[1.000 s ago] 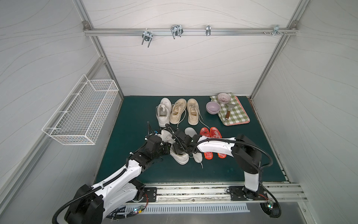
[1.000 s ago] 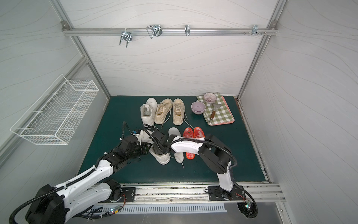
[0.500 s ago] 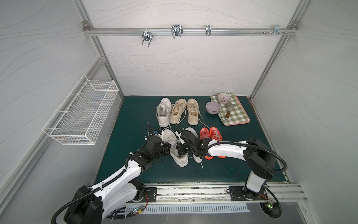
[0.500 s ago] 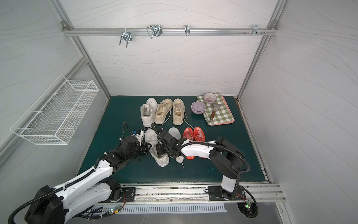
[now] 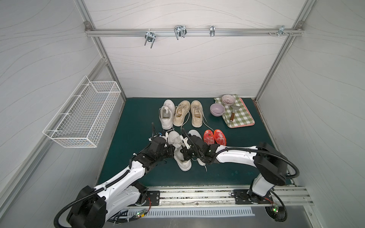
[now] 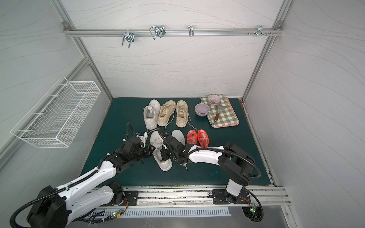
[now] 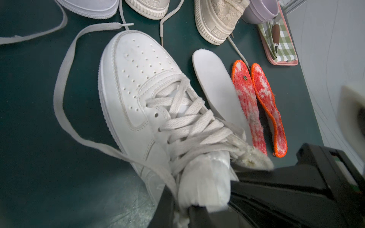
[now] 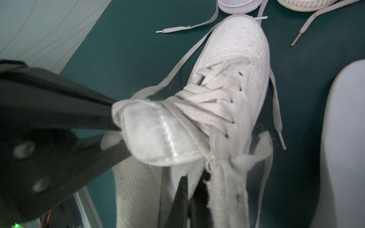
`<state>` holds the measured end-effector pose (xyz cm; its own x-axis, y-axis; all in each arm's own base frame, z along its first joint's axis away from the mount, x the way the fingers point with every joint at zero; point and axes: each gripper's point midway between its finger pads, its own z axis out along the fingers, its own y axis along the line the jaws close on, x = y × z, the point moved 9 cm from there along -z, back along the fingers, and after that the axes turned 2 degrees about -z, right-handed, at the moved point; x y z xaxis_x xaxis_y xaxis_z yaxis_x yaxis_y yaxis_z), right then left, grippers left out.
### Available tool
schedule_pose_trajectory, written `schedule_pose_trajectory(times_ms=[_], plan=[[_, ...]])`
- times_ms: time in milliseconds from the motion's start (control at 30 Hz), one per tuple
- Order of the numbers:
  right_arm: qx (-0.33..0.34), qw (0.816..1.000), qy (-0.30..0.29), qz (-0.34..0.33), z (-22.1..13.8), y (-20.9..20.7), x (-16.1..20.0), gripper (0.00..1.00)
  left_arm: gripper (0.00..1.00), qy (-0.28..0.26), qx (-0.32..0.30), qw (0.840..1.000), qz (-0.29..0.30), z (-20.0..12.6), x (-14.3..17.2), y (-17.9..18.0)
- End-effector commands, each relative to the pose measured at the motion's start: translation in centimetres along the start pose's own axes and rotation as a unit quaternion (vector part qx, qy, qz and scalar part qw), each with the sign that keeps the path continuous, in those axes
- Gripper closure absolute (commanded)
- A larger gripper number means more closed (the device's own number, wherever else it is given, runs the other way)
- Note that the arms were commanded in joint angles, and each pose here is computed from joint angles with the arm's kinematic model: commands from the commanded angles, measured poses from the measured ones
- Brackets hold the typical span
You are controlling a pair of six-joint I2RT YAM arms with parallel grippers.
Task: Remove the insole from the shoe
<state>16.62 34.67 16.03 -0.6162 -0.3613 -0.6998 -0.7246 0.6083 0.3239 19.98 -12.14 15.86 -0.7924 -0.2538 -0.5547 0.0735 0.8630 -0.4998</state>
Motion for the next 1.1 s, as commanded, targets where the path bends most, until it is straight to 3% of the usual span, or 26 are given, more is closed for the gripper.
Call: schedule_pose_trajectory(times_ms=[0, 433, 1067], plan=[[-0.063, 0.993, -0.076, -0.067, -3.8, 3.6, -2.1, 1.00, 1.00, -0.006, -0.107, 0.994, -0.011, 0.4, 0.0, 2.6], [-0.112, 0.973, -0.168, -0.109, -8.4, 4.9, -1.8, 1.00, 1.00, 0.018, -0.114, 0.993, -0.002, 1.2, -0.2, 2.4], [-0.116, 0.964, -0.215, -0.105, -13.9, 4.5, -1.9, 1.00, 1.00, 0.024, -0.120, 0.992, 0.001, 1.2, -0.1, 2.5]])
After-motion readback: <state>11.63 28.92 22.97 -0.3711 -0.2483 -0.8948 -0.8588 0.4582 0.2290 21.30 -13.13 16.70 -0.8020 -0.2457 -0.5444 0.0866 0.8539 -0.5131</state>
